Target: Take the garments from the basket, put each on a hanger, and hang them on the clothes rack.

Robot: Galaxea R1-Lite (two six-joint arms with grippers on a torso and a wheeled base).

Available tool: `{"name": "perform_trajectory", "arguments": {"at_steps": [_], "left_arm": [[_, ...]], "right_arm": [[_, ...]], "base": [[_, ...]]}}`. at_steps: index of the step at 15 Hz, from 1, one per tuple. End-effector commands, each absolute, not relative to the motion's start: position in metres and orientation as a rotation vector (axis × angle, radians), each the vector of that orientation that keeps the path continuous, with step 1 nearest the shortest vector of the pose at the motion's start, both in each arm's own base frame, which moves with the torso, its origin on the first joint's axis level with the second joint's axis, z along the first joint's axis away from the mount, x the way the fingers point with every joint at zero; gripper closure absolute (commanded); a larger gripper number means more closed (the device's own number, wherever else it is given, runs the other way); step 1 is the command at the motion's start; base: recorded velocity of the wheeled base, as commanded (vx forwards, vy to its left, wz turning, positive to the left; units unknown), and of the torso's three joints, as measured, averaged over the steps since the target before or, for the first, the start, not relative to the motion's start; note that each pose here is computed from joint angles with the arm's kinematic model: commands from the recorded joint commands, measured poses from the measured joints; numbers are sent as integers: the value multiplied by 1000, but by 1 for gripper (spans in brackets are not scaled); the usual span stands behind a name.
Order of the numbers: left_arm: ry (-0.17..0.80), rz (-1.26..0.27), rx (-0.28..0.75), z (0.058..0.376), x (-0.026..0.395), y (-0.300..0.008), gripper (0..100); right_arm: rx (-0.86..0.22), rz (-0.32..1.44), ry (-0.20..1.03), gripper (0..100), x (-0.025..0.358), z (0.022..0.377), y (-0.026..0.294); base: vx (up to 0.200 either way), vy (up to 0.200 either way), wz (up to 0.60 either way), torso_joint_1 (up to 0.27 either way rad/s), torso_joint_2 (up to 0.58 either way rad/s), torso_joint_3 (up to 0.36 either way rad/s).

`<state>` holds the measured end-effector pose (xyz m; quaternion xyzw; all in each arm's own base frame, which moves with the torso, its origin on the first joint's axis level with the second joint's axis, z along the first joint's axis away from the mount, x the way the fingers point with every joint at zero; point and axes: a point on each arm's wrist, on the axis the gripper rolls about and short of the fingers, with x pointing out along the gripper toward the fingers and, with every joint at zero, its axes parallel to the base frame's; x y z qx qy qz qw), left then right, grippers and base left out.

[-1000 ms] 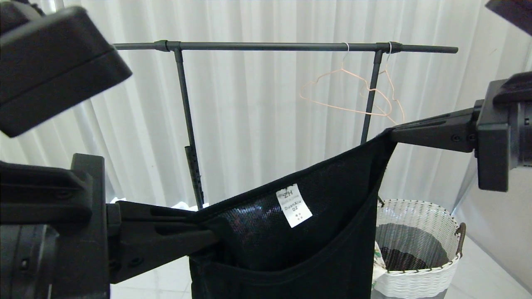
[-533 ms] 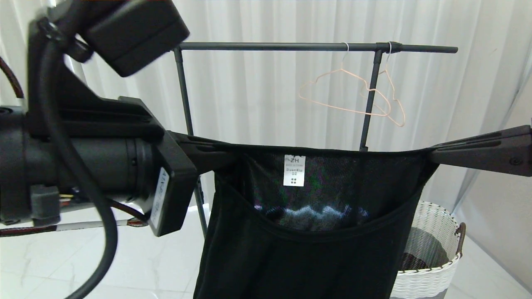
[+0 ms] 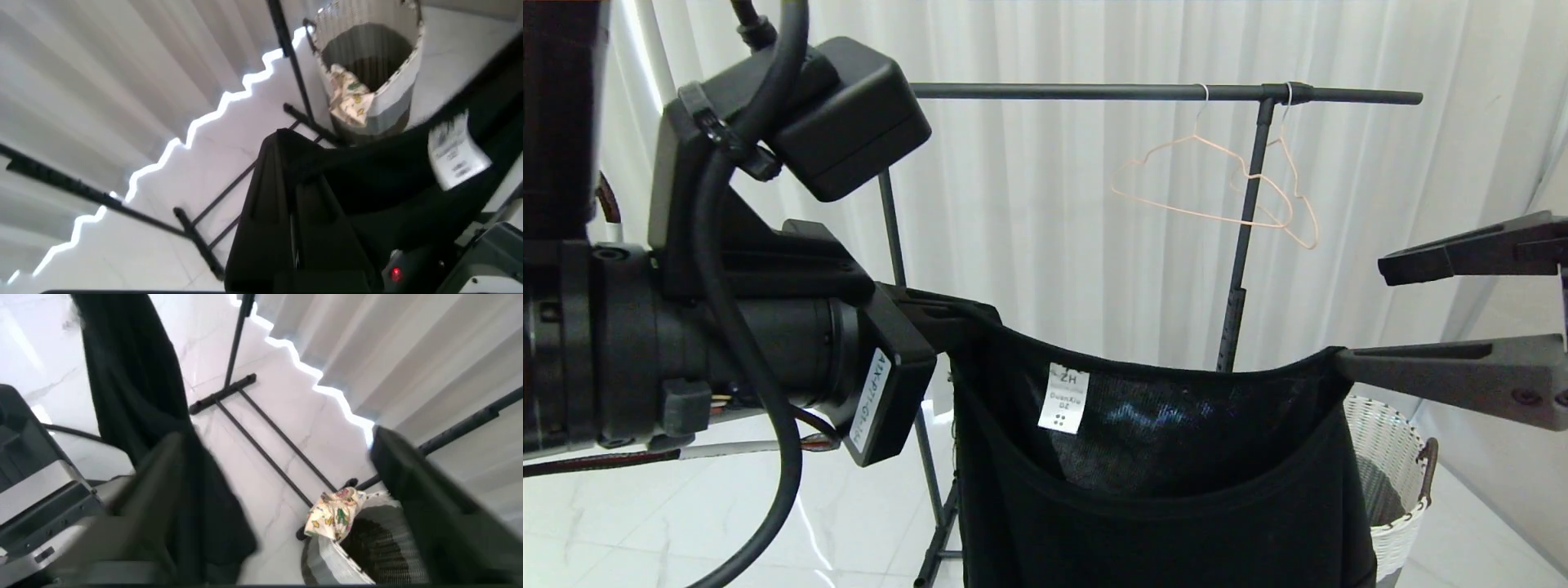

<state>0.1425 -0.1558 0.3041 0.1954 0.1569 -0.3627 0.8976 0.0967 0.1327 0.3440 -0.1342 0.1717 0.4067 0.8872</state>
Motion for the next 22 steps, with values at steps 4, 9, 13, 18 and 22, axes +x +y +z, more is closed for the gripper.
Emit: {"name": "perform_trajectory", "arguments": {"at_steps": [4,9,13,18,22], "left_arm": [[390,-631,445,286,151,-148,100],[418,-529,481,276,151,-144,100],[456,-392,427,266,143,-108,100],[474,-183,345,260,136,-69,100],[509,-89,278,246,125,-50,100]], "right_arm": [[-262,827,348,0,83,337,108],[-237,709,374,0,78,321,79],[-213,245,482,0,102,309,45],[-281,16,550,0,111,286,38],[-275,-6,525,0,121,273,41]], "base": [[0,0,0,0,0,0],[0,0,0,0,0,0],[0,0,0,0,0,0],[0,0,0,0,0,0],[0,0,0,0,0,0]]}}
